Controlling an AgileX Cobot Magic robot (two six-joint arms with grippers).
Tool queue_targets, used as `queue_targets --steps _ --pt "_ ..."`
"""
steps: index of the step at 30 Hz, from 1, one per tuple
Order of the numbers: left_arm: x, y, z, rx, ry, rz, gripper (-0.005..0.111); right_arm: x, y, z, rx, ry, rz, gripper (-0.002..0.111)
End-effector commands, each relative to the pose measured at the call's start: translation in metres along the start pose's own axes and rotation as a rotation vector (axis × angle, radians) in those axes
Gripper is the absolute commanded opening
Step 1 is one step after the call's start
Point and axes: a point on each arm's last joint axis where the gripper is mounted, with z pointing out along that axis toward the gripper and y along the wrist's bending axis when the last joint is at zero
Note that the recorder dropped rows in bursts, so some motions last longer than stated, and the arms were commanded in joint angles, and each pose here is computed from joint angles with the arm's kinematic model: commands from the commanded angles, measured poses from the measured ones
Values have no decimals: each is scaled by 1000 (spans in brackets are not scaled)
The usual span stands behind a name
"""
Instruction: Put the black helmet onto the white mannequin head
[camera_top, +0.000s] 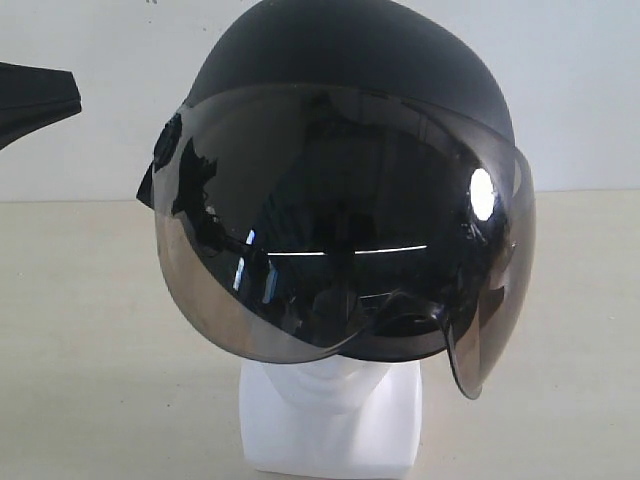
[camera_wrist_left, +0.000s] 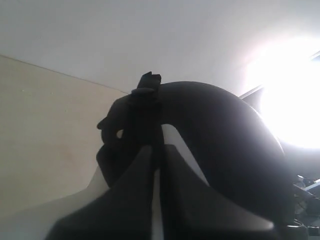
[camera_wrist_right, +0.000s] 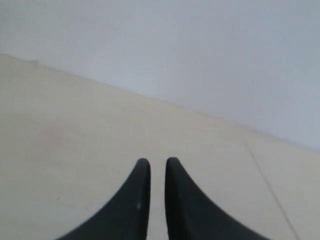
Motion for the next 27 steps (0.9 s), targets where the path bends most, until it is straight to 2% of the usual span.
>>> queue_targets --steps 1,3,4,5,7,8,10,12,15,16,19,20,23,27 --pt "4 -6 4 26 11 -7 4 -14 -3 -1 46 -146 -112 12" --pt "3 -6 3 28 4 -10 4 -24 -6 -4 75 -268 -86 12" --pt "3 -6 3 30 1 -11 4 -33 -8 -7 85 -370 34 12" --pt "1 -7 4 37 -10 -11 4 -50 -17 -17 61 -618 438 12" --pt "-4 -12 3 45 -18 11 4 -68 -31 -34 16 -885 786 12" --pt "-6 -16 3 50 -21 25 4 -78 -36 -38 19 -880 810 12" --pt "-13 -26 4 65 -26 65 4 -114 -40 -39 -13 -648 735 12" --pt "-21 -46 3 83 -26 153 4 -164 -51 -26 -42 -284 642 12" --pt "-30 -71 2 99 -14 268 4 -189 -55 7 -82 148 585 12" --pt "-30 -82 3 83 34 343 4 -195 -56 24 -99 273 544 12" --pt "-22 -93 10 57 145 449 4 -195 -52 64 -137 423 591 12" --pt "-20 -95 13 68 162 457 4 -192 -44 79 -192 484 630 12" --pt "-18 -95 14 67 175 462 4 -189 -33 100 -308 512 620 12" --pt "-17 -93 14 61 181 461 4 -187 -15 124 -486 531 686 12"
